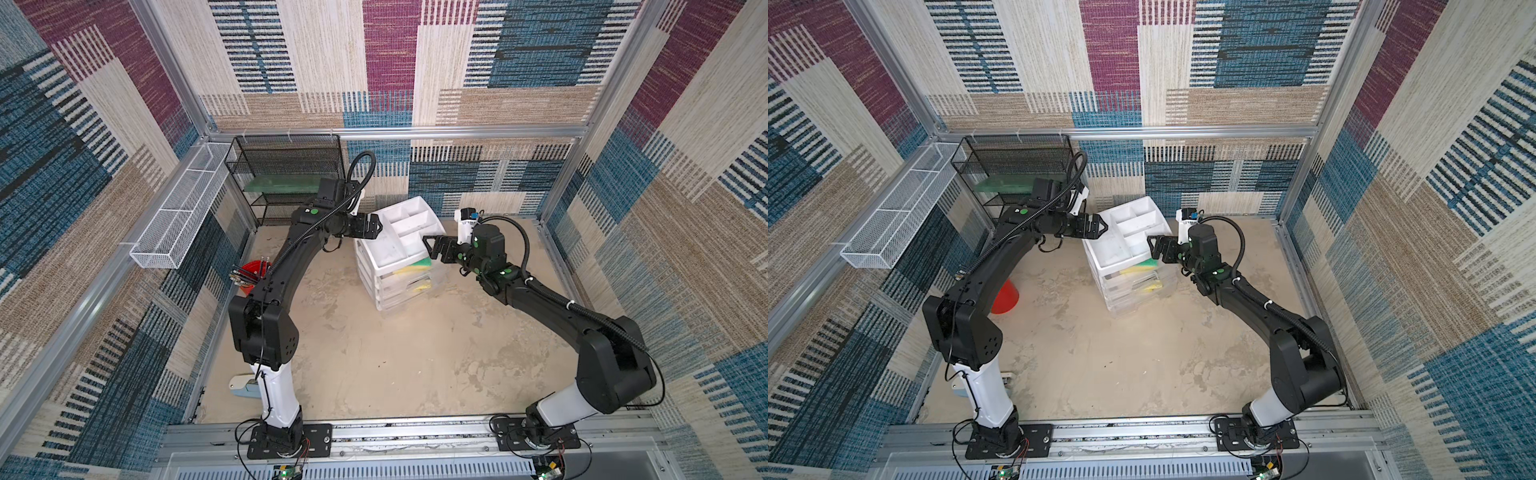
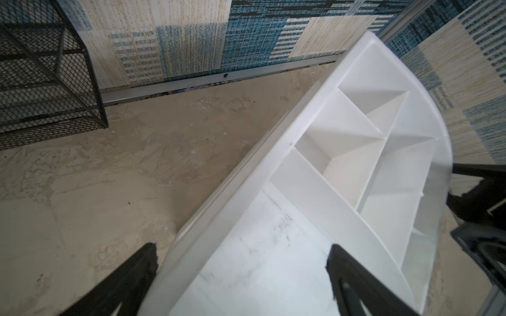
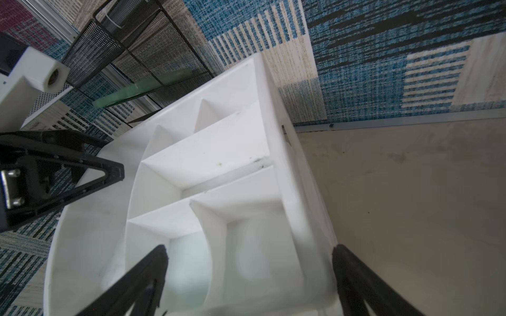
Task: Take the sponge out of the drawer
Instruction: Adjust the storage box at the center of the board, then open the drawer in the storage box.
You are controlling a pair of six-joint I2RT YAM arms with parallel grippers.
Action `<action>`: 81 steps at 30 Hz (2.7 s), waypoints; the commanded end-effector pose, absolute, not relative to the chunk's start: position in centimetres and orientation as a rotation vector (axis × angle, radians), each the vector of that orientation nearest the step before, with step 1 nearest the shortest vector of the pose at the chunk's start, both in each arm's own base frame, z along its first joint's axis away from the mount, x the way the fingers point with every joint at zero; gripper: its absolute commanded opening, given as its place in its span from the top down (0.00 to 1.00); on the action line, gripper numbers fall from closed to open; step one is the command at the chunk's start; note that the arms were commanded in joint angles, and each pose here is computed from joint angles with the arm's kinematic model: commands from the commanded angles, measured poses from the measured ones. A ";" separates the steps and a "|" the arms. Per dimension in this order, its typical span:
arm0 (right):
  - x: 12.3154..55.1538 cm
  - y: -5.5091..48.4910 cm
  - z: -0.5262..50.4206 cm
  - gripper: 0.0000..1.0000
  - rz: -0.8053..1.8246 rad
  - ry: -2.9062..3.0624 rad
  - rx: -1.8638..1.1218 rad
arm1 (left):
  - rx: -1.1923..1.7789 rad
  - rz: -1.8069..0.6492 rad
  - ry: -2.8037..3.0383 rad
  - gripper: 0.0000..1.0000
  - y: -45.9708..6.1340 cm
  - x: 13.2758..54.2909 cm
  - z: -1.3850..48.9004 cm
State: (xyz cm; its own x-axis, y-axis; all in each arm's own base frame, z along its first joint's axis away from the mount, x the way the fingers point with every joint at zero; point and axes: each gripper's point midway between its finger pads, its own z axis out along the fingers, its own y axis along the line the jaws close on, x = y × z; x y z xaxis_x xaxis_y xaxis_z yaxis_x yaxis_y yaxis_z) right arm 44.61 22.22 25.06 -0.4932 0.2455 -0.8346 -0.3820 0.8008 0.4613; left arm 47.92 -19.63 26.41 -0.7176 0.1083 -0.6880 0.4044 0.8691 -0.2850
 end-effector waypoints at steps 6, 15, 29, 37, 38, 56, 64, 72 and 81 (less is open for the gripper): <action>45.6 25.5 24.4 0.05 0.904 1.954 -0.252 | 0.344 -0.743 2.329 0.02 -20.6 43.6 27.0; 46.2 29.2 25.0 0.05 1.003 1.927 -0.453 | 0.151 -0.838 2.372 0.02 -19.8 38.1 27.5; 49.0 36.8 26.7 0.04 1.049 1.879 -0.631 | 0.057 -0.760 2.421 0.01 -18.5 34.0 25.7; 50.5 34.7 27.2 0.05 0.863 1.910 -0.526 | 0.058 -0.604 2.413 0.01 -16.6 34.4 25.8; 50.5 34.1 27.7 0.05 0.830 1.904 -0.507 | 0.055 -0.594 2.407 0.01 -16.3 34.4 26.0; 39.9 24.8 25.0 0.01 0.366 2.078 -0.203 | 0.060 -0.609 2.389 0.05 -15.3 33.2 26.1; 39.4 24.4 22.7 0.09 0.283 2.126 -0.178 | 0.053 -0.604 2.413 0.08 -15.5 33.4 25.3; 39.5 25.9 19.5 0.31 0.218 2.209 -0.210 | 0.046 -0.586 2.405 0.08 -15.2 33.4 25.4; 40.1 26.1 18.7 0.63 0.171 2.233 -0.189 | 0.042 -0.573 2.412 0.08 -15.0 33.5 25.2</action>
State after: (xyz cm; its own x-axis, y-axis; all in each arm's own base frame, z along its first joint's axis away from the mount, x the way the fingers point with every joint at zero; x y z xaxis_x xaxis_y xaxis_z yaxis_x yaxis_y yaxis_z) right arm 39.94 27.01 19.07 -0.6090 -0.0707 -0.7900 -0.2365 0.9669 0.0957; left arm 33.43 -15.25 25.29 -0.7913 -0.1228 -0.5990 0.1694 0.8972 -0.4078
